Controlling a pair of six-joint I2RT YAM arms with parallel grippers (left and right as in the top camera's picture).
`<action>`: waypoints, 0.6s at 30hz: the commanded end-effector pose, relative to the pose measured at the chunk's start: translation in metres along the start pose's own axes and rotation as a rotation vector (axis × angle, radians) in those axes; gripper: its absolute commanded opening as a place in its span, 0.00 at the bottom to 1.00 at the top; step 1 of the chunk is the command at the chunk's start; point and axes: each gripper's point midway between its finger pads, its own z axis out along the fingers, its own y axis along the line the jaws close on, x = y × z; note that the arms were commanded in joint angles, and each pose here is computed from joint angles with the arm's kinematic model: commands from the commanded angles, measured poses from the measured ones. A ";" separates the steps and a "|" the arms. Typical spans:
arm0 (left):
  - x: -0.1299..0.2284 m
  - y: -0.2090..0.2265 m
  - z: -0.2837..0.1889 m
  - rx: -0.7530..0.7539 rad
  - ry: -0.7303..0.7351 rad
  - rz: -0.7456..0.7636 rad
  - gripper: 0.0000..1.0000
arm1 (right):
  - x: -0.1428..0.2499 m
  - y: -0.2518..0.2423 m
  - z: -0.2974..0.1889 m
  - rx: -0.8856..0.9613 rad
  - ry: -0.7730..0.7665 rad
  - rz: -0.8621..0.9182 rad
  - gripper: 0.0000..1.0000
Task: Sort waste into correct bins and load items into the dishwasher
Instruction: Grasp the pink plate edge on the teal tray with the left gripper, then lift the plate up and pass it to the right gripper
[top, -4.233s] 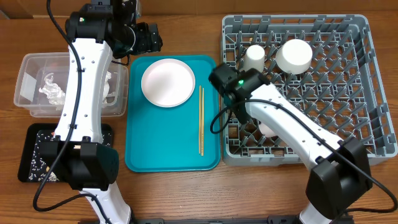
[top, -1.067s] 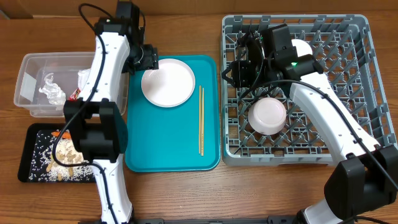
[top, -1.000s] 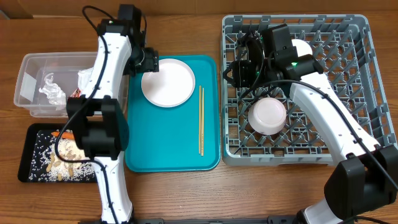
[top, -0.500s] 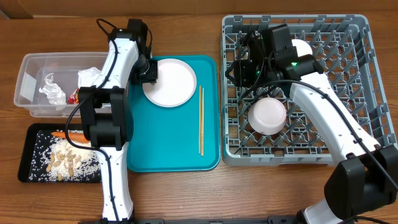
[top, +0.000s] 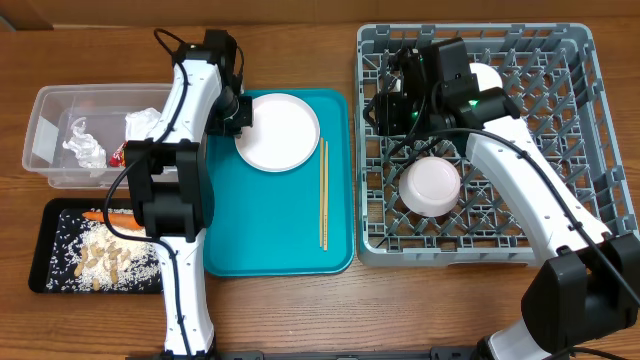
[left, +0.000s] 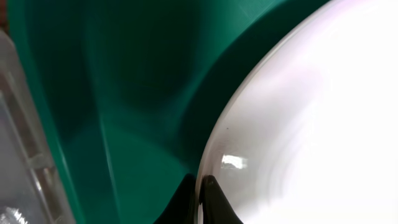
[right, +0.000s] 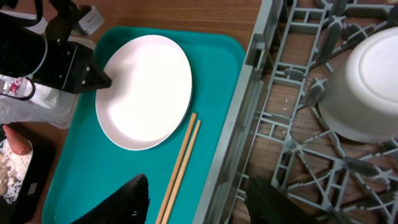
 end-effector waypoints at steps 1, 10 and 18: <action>-0.015 0.007 -0.048 -0.041 -0.115 -0.029 0.04 | -0.007 0.004 -0.010 0.000 -0.037 -0.019 0.57; -0.019 -0.021 -0.165 0.140 -0.342 -0.005 0.04 | -0.017 0.010 -0.010 -0.029 -0.072 0.033 0.90; 0.005 -0.064 -0.226 0.404 -0.405 0.110 0.04 | -0.032 0.040 -0.028 -0.319 -0.102 0.031 1.00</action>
